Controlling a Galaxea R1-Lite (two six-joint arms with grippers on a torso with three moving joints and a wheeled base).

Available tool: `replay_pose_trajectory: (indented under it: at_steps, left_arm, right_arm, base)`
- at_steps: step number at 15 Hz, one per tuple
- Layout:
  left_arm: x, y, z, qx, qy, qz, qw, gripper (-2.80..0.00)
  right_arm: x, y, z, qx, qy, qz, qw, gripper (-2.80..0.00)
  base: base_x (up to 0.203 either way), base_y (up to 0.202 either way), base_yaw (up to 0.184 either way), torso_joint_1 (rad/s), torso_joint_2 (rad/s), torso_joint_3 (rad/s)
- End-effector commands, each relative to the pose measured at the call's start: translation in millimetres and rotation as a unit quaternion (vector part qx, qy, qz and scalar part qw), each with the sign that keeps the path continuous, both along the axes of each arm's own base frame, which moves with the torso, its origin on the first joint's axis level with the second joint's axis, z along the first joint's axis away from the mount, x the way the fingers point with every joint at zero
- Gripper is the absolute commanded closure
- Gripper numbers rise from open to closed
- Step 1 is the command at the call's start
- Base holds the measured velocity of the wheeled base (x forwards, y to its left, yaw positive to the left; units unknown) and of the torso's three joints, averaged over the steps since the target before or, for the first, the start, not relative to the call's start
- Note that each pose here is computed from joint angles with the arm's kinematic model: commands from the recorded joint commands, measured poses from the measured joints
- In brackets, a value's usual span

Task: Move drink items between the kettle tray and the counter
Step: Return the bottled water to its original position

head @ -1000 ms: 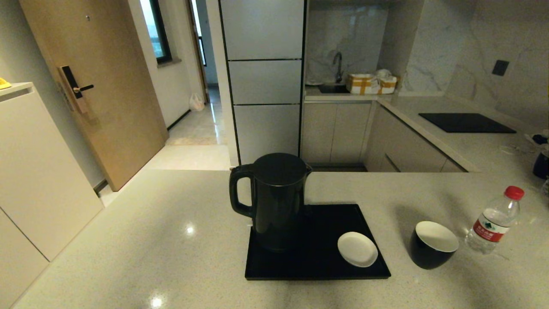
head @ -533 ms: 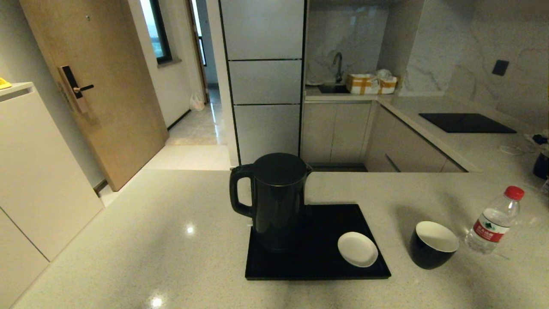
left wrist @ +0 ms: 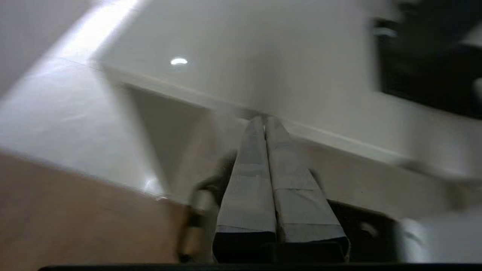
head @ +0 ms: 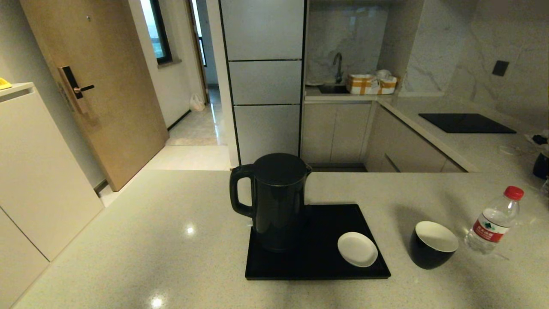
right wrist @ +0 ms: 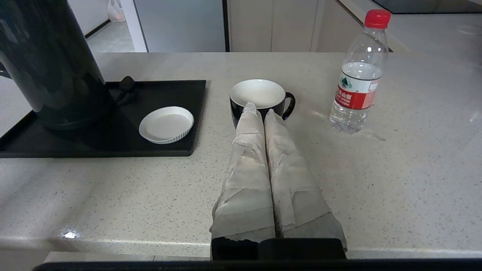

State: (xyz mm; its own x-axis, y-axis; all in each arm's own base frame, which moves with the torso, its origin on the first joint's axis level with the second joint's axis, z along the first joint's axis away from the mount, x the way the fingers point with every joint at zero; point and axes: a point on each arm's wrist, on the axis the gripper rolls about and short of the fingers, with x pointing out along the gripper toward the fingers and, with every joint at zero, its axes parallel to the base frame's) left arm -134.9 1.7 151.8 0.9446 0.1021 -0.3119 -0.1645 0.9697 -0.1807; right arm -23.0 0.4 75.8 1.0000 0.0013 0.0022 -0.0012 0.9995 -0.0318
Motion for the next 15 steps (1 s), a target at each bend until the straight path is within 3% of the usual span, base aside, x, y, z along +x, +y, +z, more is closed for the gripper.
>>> replay_pose_trajectory:
  at_steps: [1,3,5,7,8,9,10,11,15]
  left_arm:
    - [15,0,4,-0.002,-0.068,-0.009,0.9976,0.0]
    - [55,0,-8,0.012,-0.125,-0.011,0.992,0.0]
    - [95,0,-48,0.038,-0.143,-0.011,0.989,0.0]
    - [111,0,-63,0.064,-0.208,-0.008,0.9759,0.0]
    - [112,0,-65,0.068,-0.22,-0.011,0.9731,0.0]
    - [112,0,-65,0.078,-0.209,-0.023,0.9744,0.0]
    - [112,-1,-73,0.105,-0.162,-0.054,0.9798,0.0]
    - [111,-2,-75,0.115,-0.147,-0.072,0.9798,0.0]
    - [111,-2,-75,0.106,-0.149,-0.069,0.9807,0.0]
  right_arm:
    - [0,0,0,0.0,0.0,0.0,1.0,0.0]
    - [0,0,0,0.0,0.0,0.0,1.0,0.0]
    - [0,0,0,0.0,0.0,0.0,1.0,0.0]
    - [0,0,0,0.0,0.0,0.0,1.0,0.0]
    - [0,0,0,0.0,0.0,0.0,1.0,0.0]
    - [0,0,0,0.0,0.0,0.0,1.0,0.0]
    - [0,0,0,0.0,0.0,0.0,1.0,0.0]
    - [0,0,0,0.0,0.0,0.0,1.0,0.0]
    - [0,0,0,0.0,0.0,0.0,1.0,0.0]
  base:
    - [0.0,0.0,0.0,0.0,0.0,0.0]
    - [0.0,0.0,0.0,0.0,0.0,0.0]
    - [0.0,0.0,0.0,0.0,0.0,0.0]
    - [0.0,0.0,0.0,0.0,0.0,0.0]
    - [0.0,0.0,0.0,0.0,0.0,0.0]
    - [0.0,0.0,0.0,0.0,0.0,0.0]
    - [0.0,0.0,0.0,0.0,0.0,0.0]
    - [0.0,0.0,0.0,0.0,0.0,0.0]
    - [0.0,0.0,0.0,0.0,0.0,0.0]
